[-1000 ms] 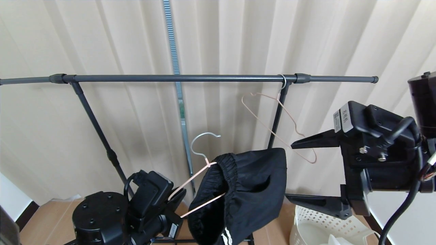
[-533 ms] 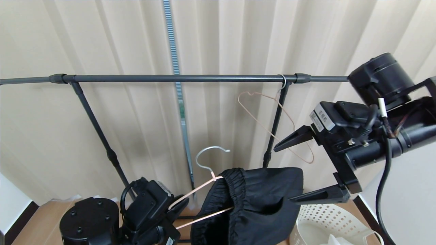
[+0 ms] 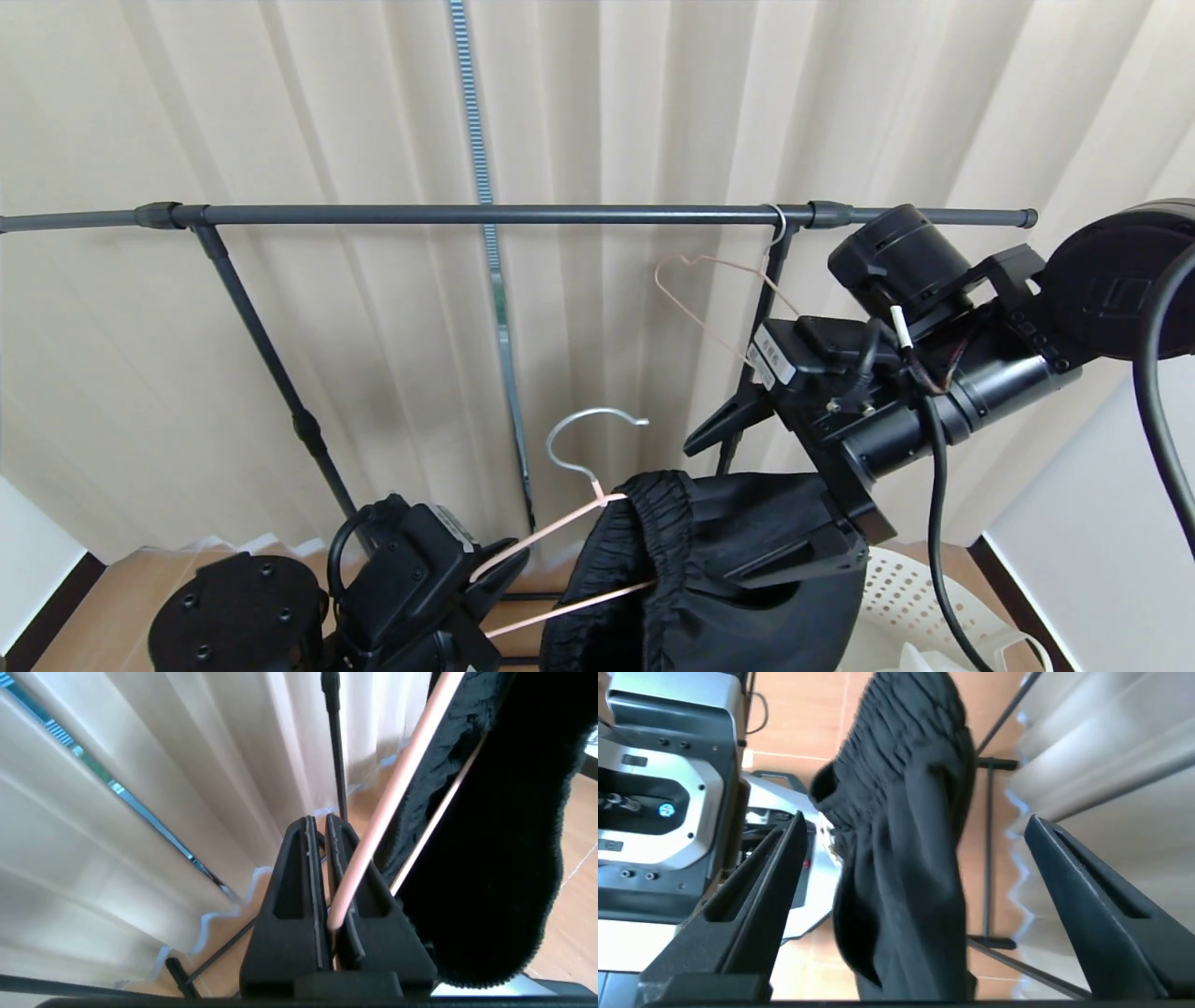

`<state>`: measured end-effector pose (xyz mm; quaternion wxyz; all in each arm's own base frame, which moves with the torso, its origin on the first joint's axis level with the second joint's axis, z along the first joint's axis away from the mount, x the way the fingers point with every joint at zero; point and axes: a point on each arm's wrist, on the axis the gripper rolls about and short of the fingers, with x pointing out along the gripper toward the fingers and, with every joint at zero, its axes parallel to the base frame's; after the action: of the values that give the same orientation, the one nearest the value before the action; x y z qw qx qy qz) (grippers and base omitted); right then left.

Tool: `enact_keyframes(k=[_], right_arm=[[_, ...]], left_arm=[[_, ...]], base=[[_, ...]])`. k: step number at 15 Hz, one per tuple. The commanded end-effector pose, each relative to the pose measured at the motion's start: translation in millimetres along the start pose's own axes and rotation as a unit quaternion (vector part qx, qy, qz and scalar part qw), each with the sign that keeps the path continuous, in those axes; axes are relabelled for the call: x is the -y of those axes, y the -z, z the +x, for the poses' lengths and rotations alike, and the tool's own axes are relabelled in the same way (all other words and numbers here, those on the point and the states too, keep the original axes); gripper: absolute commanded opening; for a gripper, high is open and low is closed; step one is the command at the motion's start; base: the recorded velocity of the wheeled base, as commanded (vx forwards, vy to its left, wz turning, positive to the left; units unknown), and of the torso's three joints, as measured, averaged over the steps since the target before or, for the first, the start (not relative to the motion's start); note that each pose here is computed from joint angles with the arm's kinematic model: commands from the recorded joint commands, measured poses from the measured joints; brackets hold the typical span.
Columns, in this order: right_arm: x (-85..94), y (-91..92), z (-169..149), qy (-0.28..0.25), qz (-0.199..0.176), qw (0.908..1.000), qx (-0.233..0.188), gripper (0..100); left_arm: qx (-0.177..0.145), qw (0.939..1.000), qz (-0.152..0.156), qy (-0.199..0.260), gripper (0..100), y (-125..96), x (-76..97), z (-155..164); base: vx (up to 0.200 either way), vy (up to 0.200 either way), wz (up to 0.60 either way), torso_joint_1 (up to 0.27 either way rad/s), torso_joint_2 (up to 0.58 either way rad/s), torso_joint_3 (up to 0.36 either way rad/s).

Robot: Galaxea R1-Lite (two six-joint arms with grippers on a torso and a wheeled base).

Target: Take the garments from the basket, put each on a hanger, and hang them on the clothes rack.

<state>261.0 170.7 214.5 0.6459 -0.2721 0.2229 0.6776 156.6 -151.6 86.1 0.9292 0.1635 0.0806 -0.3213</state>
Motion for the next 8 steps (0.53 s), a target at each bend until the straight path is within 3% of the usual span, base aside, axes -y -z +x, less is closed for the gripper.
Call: enact_keyframes(k=[1, 8], right_arm=[[0.6, 0.6, 9.5, -0.014, 0.002, 0.9999, -0.004, 100], [7.5, 0.6, 31.4, -0.029, 0.016, 0.9994, -0.006, 100]], left_arm=[[-0.002, 1.0000, 0.001, 0.000, 0, 0.5, 0.5, -0.5], [0.006, 1.0000, 0.001, 0.002, 0, -2.3, 2.4, 0.6]], base=[[0.000, 0.000, 0.00, 0.000, 0.00, 0.000], [0.000, 0.000, 0.00, 0.000, 0.00, 0.000]])
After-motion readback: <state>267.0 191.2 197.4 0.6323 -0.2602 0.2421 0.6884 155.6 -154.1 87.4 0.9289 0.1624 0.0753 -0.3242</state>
